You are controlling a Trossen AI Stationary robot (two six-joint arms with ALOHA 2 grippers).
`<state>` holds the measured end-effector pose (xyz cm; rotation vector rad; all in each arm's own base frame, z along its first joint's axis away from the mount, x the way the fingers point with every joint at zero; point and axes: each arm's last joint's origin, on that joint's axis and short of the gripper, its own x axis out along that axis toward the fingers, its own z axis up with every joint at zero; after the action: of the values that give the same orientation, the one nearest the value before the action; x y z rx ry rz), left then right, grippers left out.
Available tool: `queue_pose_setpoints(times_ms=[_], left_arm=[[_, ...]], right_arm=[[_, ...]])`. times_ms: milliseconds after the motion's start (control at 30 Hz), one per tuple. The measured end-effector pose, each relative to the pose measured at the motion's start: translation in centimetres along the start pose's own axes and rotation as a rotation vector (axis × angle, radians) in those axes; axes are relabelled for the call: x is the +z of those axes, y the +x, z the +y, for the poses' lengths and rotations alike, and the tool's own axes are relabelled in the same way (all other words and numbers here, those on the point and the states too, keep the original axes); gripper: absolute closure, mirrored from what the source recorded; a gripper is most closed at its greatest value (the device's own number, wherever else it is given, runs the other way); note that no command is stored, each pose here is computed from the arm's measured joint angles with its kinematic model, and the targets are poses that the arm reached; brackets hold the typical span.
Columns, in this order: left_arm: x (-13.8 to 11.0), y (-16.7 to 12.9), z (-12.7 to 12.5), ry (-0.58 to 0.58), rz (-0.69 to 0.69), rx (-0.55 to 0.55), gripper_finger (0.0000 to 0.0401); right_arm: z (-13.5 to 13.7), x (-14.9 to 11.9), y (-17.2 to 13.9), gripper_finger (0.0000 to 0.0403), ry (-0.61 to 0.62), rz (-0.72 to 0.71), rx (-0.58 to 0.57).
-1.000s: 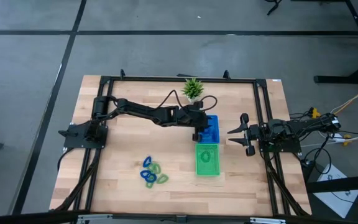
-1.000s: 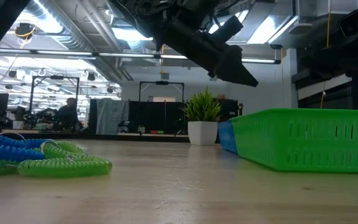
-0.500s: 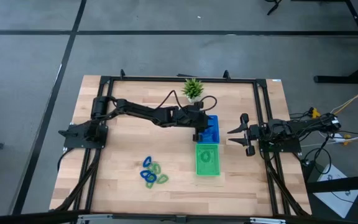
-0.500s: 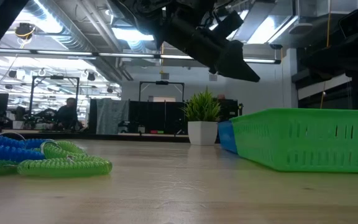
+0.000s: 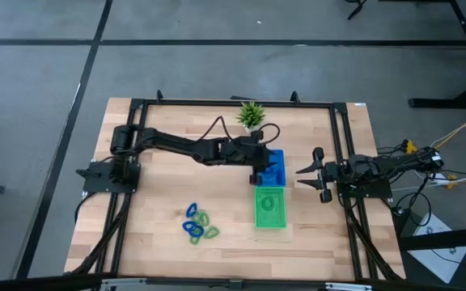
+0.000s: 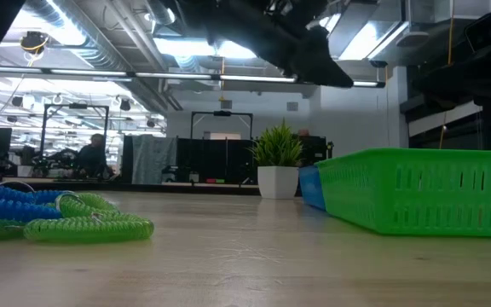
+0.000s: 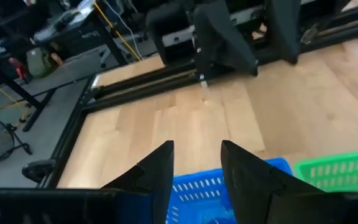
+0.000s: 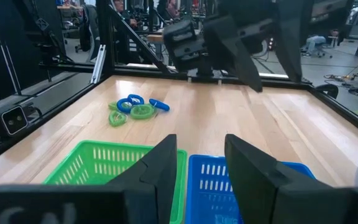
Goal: Sort spring keychains
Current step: Put the blue spring keychain into the blue bin
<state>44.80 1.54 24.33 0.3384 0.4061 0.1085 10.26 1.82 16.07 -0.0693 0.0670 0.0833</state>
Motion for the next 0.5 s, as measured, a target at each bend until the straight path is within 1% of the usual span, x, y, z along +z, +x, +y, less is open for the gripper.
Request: queue_pose_setpoints(times_ms=[200, 500], left_arm=[[1.1, -1.6, -0.8, 0.014, 0.021, -0.021, 0.0274], [3.1, -4.2, -2.1, 0.029, 0.013, -0.070, 0.0272]], right_arm=[[0.0, 0.0, 0.0, 0.0267, 0.000, 0.000, 0.001], [0.0, 0.0, 0.0, 0.0267, 0.000, 0.000, 0.000]])
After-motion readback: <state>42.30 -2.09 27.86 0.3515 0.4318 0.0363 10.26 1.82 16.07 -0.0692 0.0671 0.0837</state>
